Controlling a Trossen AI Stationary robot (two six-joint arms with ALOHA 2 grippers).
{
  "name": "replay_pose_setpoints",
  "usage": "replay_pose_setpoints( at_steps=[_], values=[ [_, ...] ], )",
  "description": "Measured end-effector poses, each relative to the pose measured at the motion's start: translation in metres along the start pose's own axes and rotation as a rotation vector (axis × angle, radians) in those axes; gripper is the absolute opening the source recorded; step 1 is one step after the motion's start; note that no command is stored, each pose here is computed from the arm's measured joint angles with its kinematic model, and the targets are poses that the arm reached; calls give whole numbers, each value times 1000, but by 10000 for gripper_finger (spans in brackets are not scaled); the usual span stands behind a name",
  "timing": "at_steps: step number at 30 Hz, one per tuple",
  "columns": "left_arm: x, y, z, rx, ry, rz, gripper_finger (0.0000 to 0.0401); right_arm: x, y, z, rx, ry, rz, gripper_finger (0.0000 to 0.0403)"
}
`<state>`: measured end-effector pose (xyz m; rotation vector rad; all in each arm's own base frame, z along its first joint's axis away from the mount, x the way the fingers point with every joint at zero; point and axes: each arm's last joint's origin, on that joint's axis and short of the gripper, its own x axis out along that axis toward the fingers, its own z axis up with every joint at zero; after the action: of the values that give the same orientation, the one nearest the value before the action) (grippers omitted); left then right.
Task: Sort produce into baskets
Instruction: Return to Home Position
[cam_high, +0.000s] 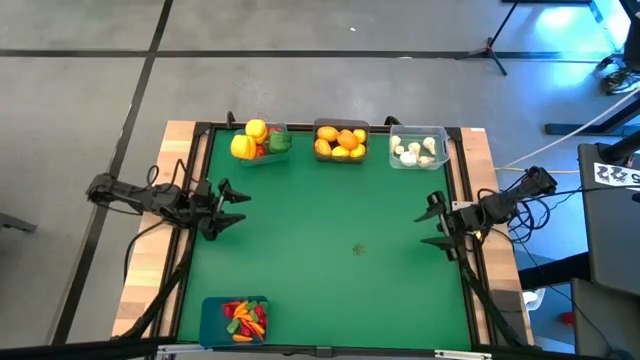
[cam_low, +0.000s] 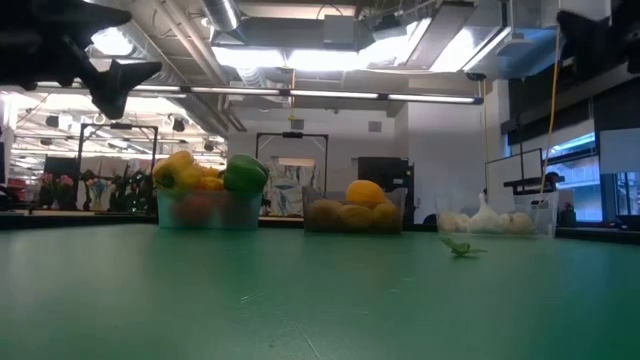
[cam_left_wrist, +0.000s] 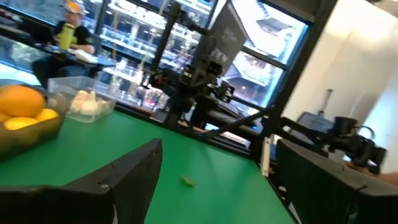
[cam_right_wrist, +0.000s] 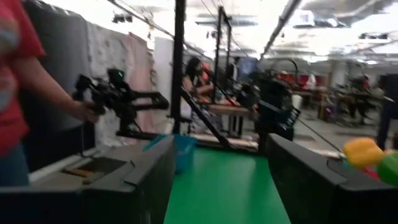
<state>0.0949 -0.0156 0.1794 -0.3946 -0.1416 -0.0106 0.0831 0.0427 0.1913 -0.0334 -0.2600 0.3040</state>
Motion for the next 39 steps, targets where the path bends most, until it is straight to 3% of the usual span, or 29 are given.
replay_pose_setpoints(
  at_steps=[16,39],
  values=[
    [-1,1,-5,-40,36,41,308,-2,1,-17,-39,178,-8,246],
    [-1,2,-8,-29,75,55,308,-2,1,-19,-50,193,-4,246]
  ],
)
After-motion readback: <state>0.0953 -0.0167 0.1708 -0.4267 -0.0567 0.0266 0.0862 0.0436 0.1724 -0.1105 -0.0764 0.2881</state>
